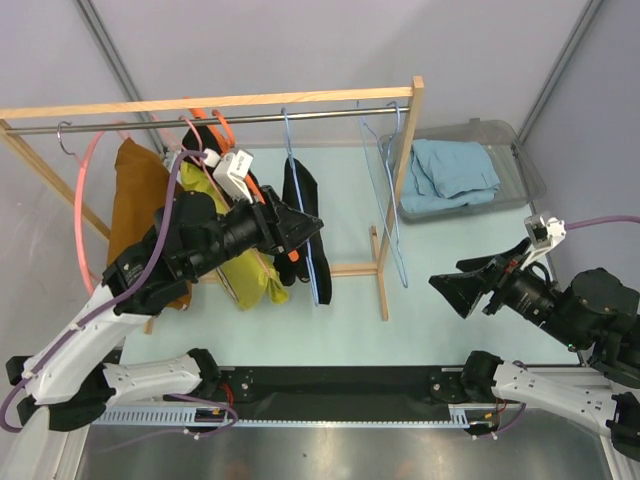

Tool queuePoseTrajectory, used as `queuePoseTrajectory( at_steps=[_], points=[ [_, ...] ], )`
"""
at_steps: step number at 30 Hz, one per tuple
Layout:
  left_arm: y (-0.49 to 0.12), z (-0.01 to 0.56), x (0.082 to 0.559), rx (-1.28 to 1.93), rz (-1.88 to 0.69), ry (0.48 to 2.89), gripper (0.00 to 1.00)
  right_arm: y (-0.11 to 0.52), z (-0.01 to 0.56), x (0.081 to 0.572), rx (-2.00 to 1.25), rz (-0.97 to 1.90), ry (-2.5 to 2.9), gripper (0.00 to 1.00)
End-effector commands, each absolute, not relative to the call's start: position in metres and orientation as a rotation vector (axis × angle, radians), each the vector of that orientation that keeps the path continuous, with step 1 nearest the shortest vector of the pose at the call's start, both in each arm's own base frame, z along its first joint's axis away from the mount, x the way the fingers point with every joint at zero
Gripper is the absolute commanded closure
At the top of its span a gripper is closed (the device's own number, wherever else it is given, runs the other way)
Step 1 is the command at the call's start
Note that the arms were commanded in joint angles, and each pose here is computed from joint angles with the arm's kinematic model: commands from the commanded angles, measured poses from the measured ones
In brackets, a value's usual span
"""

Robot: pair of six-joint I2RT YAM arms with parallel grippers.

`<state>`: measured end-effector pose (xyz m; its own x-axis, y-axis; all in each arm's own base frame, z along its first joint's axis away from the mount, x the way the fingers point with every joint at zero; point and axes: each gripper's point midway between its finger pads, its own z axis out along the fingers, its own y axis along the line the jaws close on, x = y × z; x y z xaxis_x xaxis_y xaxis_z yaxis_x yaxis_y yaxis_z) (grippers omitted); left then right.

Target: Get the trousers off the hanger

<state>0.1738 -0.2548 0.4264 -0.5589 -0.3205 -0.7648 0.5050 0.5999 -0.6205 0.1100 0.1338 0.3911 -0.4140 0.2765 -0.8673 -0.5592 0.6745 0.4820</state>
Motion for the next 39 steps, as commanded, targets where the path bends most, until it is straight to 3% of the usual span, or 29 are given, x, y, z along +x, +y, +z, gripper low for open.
queuePoseTrajectory(
  at_steps=[1,21,39],
  points=[
    [-0.250,0.440,0.185,0.081,-1.095,1.813,0.41,0.139,0.388,0.107,-0.219,0.978,1.777,0.05],
    [-0.272,0.437,0.202,0.032,-1.215,1.774,0.49,0.183,0.401,0.104,-0.270,1.161,1.728,0.03],
    [-0.287,0.428,0.219,-0.071,-1.222,1.791,0.62,0.168,0.392,0.113,-0.143,1.123,1.743,0.03]
  ],
)
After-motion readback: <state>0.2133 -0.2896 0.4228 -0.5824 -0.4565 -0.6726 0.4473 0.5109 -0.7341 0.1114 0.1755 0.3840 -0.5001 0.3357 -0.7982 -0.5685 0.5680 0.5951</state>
